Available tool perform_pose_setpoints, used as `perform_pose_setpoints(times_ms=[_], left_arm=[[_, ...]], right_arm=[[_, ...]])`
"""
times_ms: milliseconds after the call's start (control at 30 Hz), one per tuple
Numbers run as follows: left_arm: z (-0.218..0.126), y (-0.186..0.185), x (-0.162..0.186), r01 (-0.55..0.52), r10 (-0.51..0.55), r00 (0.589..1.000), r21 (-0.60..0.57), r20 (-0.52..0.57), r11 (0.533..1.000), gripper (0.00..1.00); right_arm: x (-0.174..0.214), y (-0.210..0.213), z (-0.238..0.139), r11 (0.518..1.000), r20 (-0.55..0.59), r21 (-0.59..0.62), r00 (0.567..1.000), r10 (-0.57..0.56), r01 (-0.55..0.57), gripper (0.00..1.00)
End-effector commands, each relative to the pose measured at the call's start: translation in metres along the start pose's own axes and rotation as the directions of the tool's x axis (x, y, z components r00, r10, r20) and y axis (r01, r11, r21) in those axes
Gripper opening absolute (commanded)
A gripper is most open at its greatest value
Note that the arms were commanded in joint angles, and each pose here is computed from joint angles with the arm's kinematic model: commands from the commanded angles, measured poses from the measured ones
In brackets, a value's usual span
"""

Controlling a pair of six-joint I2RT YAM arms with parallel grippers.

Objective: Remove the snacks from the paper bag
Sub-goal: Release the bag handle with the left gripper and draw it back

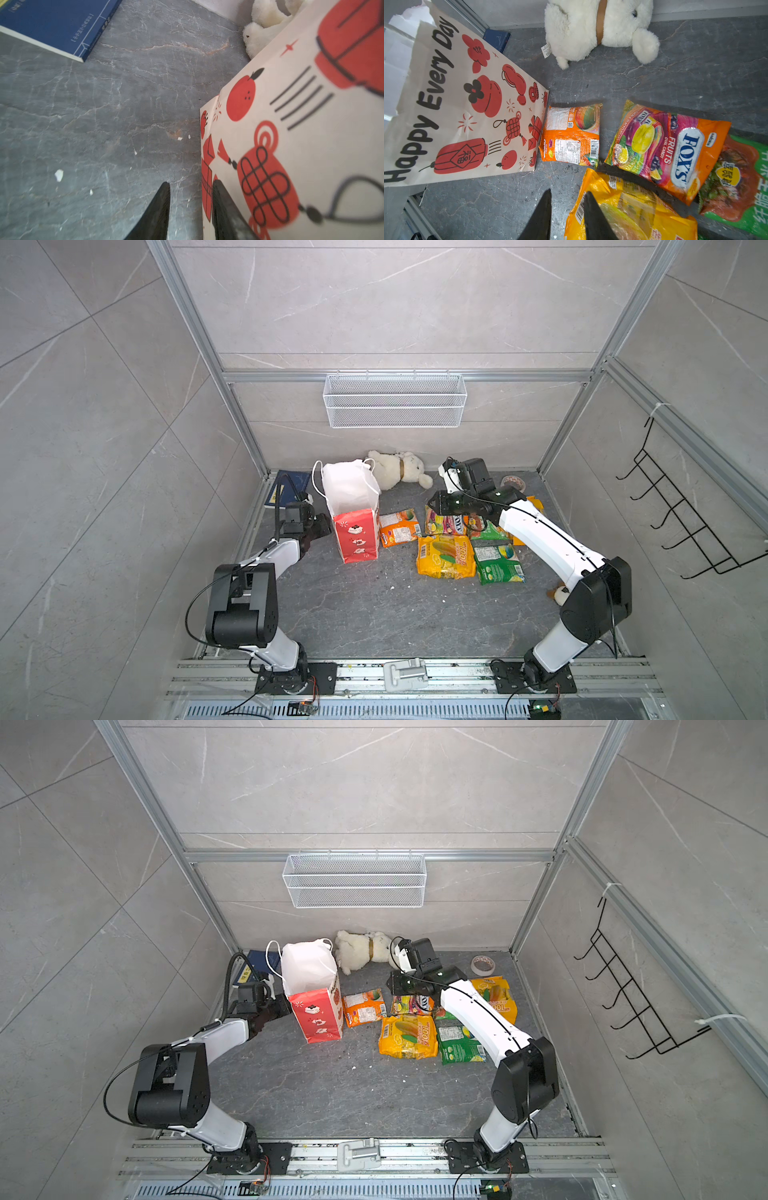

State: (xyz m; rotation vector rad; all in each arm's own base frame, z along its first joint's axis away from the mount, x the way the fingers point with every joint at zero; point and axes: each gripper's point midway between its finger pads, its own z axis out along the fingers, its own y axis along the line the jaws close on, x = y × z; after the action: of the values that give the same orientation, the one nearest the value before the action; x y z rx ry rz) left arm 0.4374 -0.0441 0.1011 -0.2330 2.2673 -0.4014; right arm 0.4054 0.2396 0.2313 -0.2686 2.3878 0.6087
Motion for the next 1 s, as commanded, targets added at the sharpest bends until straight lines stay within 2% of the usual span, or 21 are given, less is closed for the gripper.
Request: perform_pose_setpoints(times_ms=[0, 967], left_arm=[[0.009, -0.007, -0.020, -0.030, 0.028, 0.999, 0.041, 0.046, 0.999, 0.37], [0.061, -0.034, -0.007, 0.033, -0.027, 0.999, 0.194, -0.032, 0.980, 0.32]], right_arm=[[-0.008, 0.001, -0.013, 1.000, 0.053, 0.005, 0.999, -0.009, 0.009, 0.30], [-0.006, -0.014, -0.028, 0.998, 0.103, 0.050, 0.994, 0.020, -0.026, 0.30]])
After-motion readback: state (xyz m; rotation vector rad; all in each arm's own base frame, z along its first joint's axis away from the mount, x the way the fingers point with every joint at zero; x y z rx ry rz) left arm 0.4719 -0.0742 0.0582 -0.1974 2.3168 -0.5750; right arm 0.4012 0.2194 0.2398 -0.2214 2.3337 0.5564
